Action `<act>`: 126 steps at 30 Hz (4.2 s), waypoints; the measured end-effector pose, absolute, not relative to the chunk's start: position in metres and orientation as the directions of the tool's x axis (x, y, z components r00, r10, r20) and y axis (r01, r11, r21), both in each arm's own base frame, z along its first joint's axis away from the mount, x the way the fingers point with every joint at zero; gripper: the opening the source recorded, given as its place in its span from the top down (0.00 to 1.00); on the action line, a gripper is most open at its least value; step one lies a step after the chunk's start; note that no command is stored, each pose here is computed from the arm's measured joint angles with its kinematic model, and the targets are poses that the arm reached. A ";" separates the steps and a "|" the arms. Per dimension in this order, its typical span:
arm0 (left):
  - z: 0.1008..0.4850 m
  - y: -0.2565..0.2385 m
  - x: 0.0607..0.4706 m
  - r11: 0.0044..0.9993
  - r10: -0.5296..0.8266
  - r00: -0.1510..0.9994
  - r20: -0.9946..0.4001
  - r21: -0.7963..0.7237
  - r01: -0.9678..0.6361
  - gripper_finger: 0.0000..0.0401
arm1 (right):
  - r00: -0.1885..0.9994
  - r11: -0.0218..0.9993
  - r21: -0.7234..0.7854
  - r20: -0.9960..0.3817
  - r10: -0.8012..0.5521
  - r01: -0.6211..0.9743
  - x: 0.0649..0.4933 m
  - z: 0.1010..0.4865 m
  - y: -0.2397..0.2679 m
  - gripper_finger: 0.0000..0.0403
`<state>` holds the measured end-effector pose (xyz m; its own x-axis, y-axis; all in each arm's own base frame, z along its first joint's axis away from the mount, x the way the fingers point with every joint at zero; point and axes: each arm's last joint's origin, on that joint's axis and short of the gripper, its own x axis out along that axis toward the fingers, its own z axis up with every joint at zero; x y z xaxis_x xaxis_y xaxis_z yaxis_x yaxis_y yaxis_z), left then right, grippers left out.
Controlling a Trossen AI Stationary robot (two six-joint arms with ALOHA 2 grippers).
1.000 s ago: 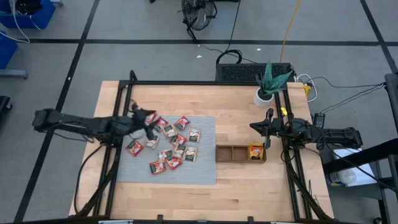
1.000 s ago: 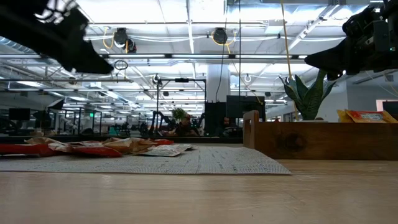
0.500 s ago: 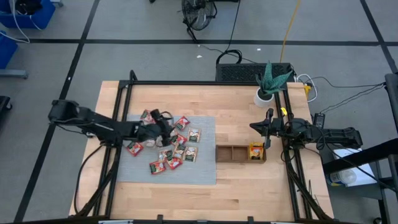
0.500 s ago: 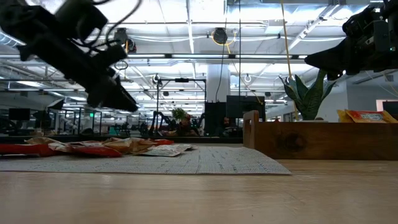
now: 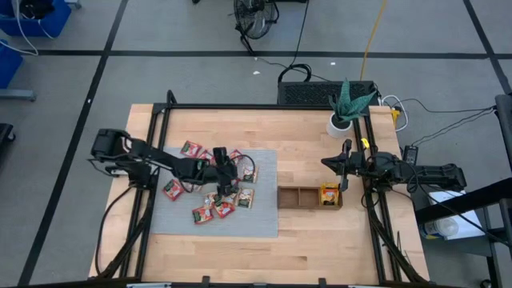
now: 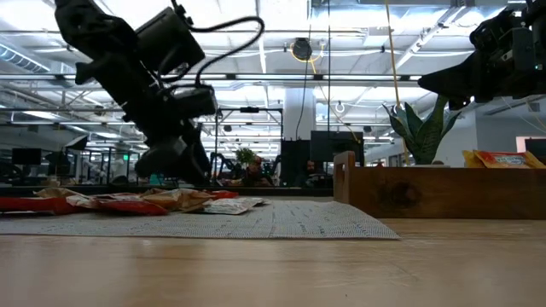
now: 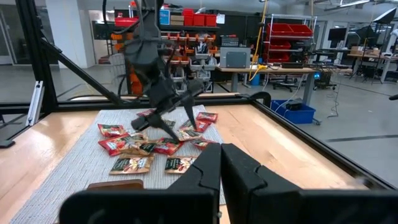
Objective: Pick & Place Tea
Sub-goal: Put the red tea bag into the middle section of the wooden organizer
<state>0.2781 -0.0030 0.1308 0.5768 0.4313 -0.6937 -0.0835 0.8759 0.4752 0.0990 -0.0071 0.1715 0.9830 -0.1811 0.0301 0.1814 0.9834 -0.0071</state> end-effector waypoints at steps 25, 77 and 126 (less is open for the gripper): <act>0.110 0.014 0.280 0.886 0.462 0.483 -0.744 0.413 -0.211 0.60 | 0.983 0.983 -0.007 0.030 -0.181 0.182 0.099 0.172 -0.007 1.00; 0.119 0.030 0.284 0.798 0.582 0.405 -0.705 0.590 -0.120 0.51 | 0.983 0.983 -0.007 0.030 -0.181 0.181 0.099 0.171 -0.007 1.00; 0.102 0.043 0.304 0.849 0.470 0.538 -0.700 0.524 -0.060 0.88 | 0.983 0.983 -0.007 0.030 -0.181 0.181 0.099 0.171 -0.007 1.00</act>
<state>0.3036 0.0430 0.1017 0.5382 0.4697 -0.6998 -0.0596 0.8494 0.5243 0.0990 -0.0071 0.1715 0.9830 -0.1809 0.0301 0.1812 0.9834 -0.0072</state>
